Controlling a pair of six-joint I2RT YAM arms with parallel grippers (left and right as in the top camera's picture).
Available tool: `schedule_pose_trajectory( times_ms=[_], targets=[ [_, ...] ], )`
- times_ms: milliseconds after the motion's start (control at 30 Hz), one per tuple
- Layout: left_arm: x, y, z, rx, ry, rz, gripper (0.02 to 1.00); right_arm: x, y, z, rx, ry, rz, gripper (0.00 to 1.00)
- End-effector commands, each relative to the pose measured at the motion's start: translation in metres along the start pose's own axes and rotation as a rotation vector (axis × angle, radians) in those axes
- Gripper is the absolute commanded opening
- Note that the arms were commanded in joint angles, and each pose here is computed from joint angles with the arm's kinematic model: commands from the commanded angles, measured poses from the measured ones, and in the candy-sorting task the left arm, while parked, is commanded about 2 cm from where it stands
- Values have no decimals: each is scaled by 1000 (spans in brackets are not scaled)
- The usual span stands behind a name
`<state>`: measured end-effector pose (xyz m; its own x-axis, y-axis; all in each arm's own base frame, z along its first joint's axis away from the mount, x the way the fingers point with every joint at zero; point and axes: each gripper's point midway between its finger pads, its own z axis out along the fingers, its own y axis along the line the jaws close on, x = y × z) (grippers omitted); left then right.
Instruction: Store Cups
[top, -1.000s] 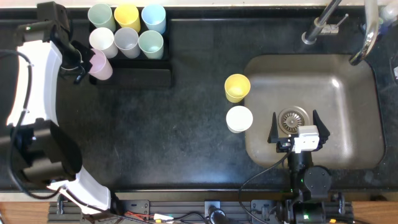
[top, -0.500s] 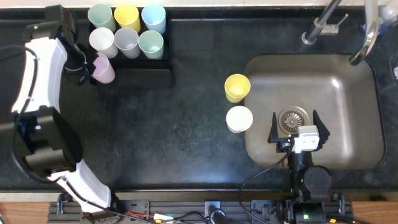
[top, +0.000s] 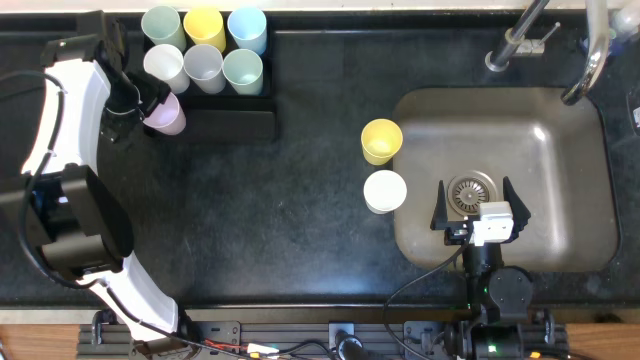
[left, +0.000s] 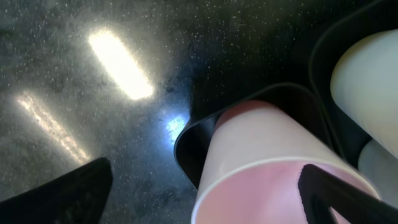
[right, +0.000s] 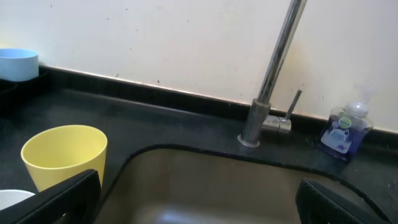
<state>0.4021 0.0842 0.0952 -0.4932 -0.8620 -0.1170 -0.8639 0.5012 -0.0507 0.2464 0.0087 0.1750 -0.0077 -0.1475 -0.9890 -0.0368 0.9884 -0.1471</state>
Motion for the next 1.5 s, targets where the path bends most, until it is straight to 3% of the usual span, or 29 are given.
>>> schedule_pose_trajectory(
  times_ms=[33, 200, 333, 433, 533, 667, 833, 933, 1267, 1500],
  targets=[
    [0, 1, -20, 24, -35, 1, 1000, 3, 3, 0, -12, 0, -4, 998],
    [4, -3, -82, 151, -123, 14, 1000, 3, 3, 0, -12, 0, -4, 996],
    [32, -15, -136, 284, -171, 85, 1000, 3, 3, 0, -12, 0, -4, 996],
    [70, -41, -169, 387, -225, 282, 1000, 3, 3, 0, -12, 0, -4, 998],
    [120, -73, -180, 419, -274, 502, 1000, 3, 3, 0, -12, 0, -4, 998],
    [197, -103, -161, 383, -263, 701, 1000, 3, 3, 0, -12, 0, -4, 996],
    [302, -141, -127, 425, -194, 878, 1000, 3, 3, 0, -12, 0, -4, 996],
    [343, -148, -110, 431, -154, 957, 963, 3, 3, 0, -12, 0, -4, 998],
    [365, -144, -73, 364, -49, 973, 956, 3, 3, 0, -12, 0, -4, 998],
    [374, -154, -56, 374, -25, 982, 958, 3, 3, 0, -12, 0, -4, 996]
  ],
)
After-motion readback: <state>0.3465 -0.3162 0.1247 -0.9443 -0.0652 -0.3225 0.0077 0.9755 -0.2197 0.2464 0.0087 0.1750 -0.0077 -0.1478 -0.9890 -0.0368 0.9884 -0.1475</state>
